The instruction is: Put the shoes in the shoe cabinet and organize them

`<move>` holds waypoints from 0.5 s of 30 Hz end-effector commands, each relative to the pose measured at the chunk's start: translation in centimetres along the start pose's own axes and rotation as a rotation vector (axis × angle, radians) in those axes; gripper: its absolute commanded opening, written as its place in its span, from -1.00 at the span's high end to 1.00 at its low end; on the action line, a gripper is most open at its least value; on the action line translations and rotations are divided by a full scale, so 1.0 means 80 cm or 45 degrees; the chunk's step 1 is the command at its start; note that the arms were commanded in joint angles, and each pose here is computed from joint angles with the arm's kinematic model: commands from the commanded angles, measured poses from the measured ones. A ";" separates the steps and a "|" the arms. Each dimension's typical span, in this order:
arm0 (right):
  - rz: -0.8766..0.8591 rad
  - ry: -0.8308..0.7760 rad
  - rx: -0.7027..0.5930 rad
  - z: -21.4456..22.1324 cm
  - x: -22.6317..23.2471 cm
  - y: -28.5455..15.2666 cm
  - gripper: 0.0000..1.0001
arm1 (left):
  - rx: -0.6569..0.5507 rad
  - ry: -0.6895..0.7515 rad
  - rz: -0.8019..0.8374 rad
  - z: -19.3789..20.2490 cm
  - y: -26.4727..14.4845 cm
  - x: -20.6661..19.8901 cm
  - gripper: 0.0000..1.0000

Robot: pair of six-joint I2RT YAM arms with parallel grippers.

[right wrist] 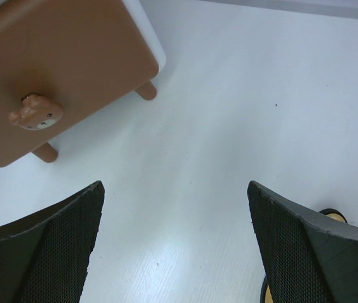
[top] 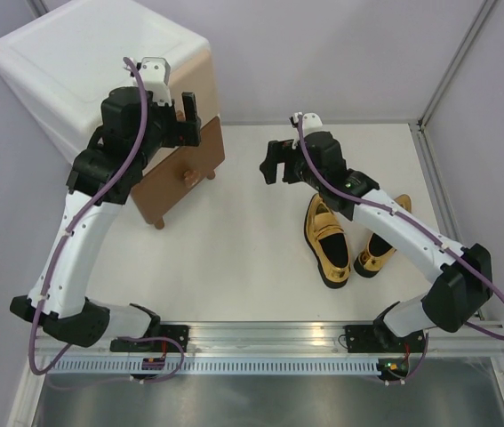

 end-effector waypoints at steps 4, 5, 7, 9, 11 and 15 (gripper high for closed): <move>0.008 -0.002 -0.041 -0.014 -0.005 -0.017 -0.96 | 0.017 0.120 -0.123 -0.009 0.007 0.014 -0.96; 0.006 -0.006 -0.042 -0.015 -0.005 -0.019 -0.96 | 0.020 0.120 -0.126 -0.008 0.008 0.015 -0.96; 0.007 -0.005 -0.037 -0.013 -0.006 -0.019 -0.96 | 0.028 0.127 -0.135 -0.006 0.012 0.015 -0.96; 0.007 -0.004 -0.035 -0.012 -0.007 -0.020 -0.96 | 0.050 0.145 -0.142 -0.002 0.020 0.015 -0.96; -0.004 0.000 -0.031 -0.011 -0.006 -0.018 -0.96 | 0.060 0.145 -0.149 0.000 0.022 0.016 -0.95; -0.011 0.002 -0.033 -0.013 -0.006 -0.017 -0.96 | 0.075 0.148 -0.126 0.000 0.027 0.012 -0.95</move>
Point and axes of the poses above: each gripper's point midway between its finger pads, its own y axis out along the fingers, its own x axis along the line the jaws close on, z = x × y, the point moved 5 cm from there along -y, back along the fingers, and after that the axes turned 8 degrees about -y, right-handed, at the moved point
